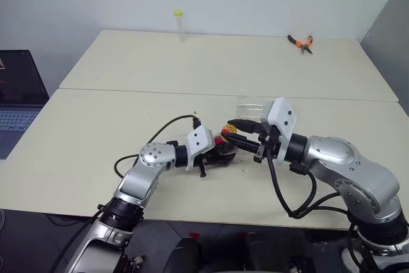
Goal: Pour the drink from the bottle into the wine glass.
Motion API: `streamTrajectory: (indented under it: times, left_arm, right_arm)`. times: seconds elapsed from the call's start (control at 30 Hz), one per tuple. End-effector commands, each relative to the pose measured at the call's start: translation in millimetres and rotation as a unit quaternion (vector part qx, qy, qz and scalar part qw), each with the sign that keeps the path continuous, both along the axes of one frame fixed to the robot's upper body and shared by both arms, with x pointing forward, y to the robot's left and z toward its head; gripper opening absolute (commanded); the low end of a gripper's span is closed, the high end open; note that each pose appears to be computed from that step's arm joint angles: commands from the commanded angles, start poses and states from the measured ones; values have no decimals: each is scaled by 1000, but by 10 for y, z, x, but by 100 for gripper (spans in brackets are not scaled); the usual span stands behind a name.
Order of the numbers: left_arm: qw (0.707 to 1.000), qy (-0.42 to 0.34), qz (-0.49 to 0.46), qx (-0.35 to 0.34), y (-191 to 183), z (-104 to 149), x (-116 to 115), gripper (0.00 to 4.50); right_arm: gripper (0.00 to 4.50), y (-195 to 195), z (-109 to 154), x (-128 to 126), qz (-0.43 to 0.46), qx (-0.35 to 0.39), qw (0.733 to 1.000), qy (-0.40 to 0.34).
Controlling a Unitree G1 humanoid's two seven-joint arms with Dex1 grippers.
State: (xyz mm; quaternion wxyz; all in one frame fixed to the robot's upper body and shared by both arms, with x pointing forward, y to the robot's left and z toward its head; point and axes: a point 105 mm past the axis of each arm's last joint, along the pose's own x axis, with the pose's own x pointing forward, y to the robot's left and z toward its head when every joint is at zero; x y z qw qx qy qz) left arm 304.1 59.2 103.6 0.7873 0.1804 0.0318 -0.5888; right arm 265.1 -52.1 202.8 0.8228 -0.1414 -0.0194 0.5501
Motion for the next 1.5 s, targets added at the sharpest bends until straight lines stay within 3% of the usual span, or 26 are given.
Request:
streamTrajectory:
  times: [0.03,0.13,0.27,0.37,0.57,0.77,0.9,1.07,1.23,1.5]
  left_arm:
    - [997,-24,-68,-20,-126,254,-178,95]
    - [995,-16,-95,-18,-159,276,-272,83]
    - [994,-12,-110,-16,-186,288,-327,76]
    - [994,-11,-107,-17,-191,282,-320,74]
    - [995,-13,-94,-19,-201,266,-275,74]
    - [997,-22,-69,-27,-200,268,-195,74]
    - [998,-32,-36,-36,-186,268,-91,74]
    - [998,-31,-2,-52,-201,256,-4,74]
    - [996,-31,39,-69,-214,243,123,74]
    - [997,-33,37,-65,-243,196,128,72]
  right_arm:
    - [116,-150,-7,141,53,-66,996,-19]
    - [116,-298,-74,320,92,-139,986,-18]
    - [116,-531,-189,526,140,-281,947,-67]
    - [116,-549,-128,565,169,-310,931,-93]
    - [116,-462,66,276,192,-221,956,-38]
    - [322,-411,237,-20,109,-67,992,6]
    - [324,-443,291,-131,1,47,999,23]
    - [324,-320,169,-302,-89,141,985,52]
    - [324,-200,126,-260,-151,163,975,33]
    - [324,-238,102,-70,-205,157,966,-7]
